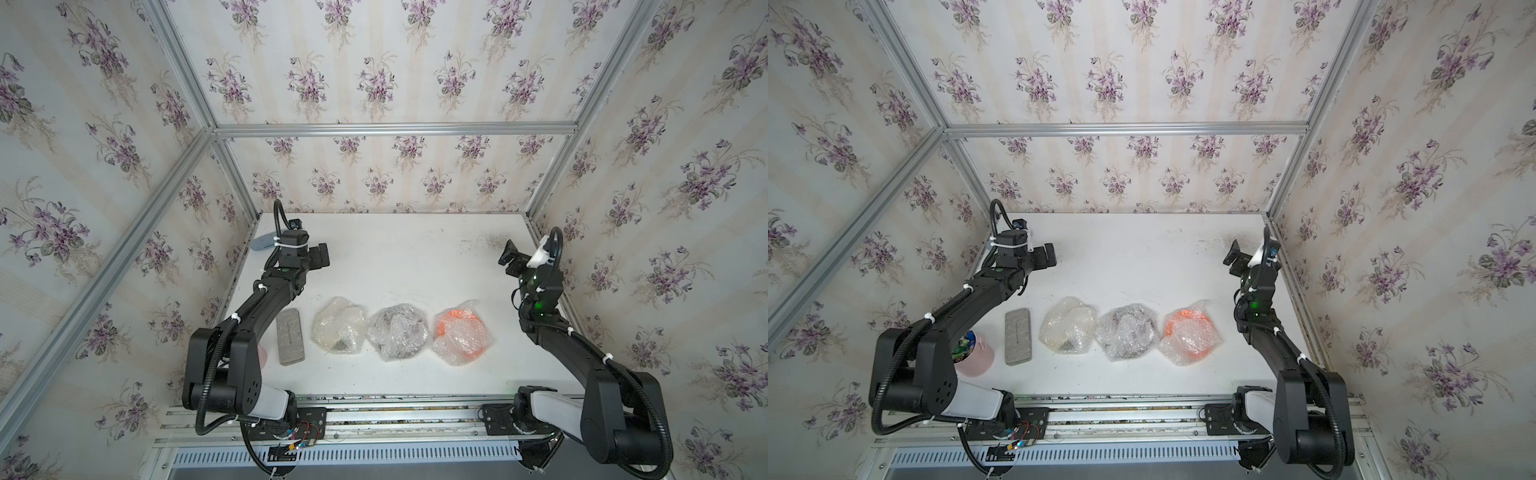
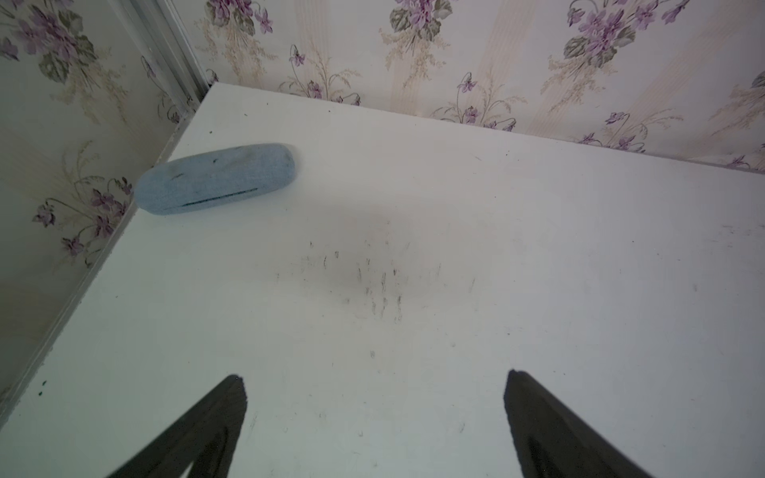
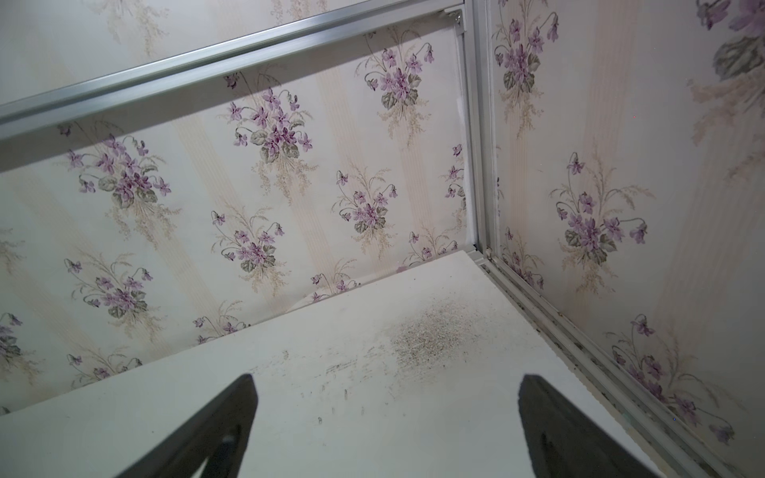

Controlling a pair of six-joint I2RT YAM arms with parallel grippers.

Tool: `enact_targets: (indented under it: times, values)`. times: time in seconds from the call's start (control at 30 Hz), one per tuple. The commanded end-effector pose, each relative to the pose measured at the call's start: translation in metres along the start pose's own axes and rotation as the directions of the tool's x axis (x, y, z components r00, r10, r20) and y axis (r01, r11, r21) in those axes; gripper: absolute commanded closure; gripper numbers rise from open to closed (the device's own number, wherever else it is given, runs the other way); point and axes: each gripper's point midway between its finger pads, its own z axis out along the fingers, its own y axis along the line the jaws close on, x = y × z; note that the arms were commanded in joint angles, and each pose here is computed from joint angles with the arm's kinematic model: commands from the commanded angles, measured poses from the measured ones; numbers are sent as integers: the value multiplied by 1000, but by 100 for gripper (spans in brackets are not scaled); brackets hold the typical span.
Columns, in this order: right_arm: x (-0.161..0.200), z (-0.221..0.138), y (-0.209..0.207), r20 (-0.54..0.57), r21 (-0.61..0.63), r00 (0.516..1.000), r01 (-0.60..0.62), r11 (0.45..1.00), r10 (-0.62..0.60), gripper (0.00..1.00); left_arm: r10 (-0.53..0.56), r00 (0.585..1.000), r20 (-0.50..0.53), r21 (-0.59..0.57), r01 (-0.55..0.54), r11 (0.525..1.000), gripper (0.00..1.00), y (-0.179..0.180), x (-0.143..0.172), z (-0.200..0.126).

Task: Unpack dinner plates from bubble wrap
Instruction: Adjust the bubble wrap at the center of the board.

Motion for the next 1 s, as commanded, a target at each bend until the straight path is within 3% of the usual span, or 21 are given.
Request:
enact_targets:
  times: [0.0,0.13,0.23,0.4,0.63,0.77,0.97]
  values:
    - [24,-4,-6,-209,66,975,-65,996,77,0,-128,983,-128,-21,127,992,1,1,19,-7]
    - [7,-8,12,-295,22,950,-103,994,105,0,-202,961,-190,-7,204,979,1,-8,16,-21]
    - [7,-14,27,-390,-25,915,-119,993,100,0,-242,948,-206,76,262,962,1,-25,13,-33]
    - [7,-37,49,-518,-105,850,-179,978,100,2,-105,946,-308,255,189,948,1,-72,29,-55]
    - [32,-79,71,-691,-146,710,-322,935,137,5,42,917,-396,467,162,869,1,-123,53,-120]
    - [51,-97,80,-771,-143,619,-393,908,146,6,95,891,-444,532,177,828,1,-143,75,-154]
    - [74,-119,99,-847,-154,523,-411,899,94,8,161,847,-507,531,160,832,1,-145,118,-204]
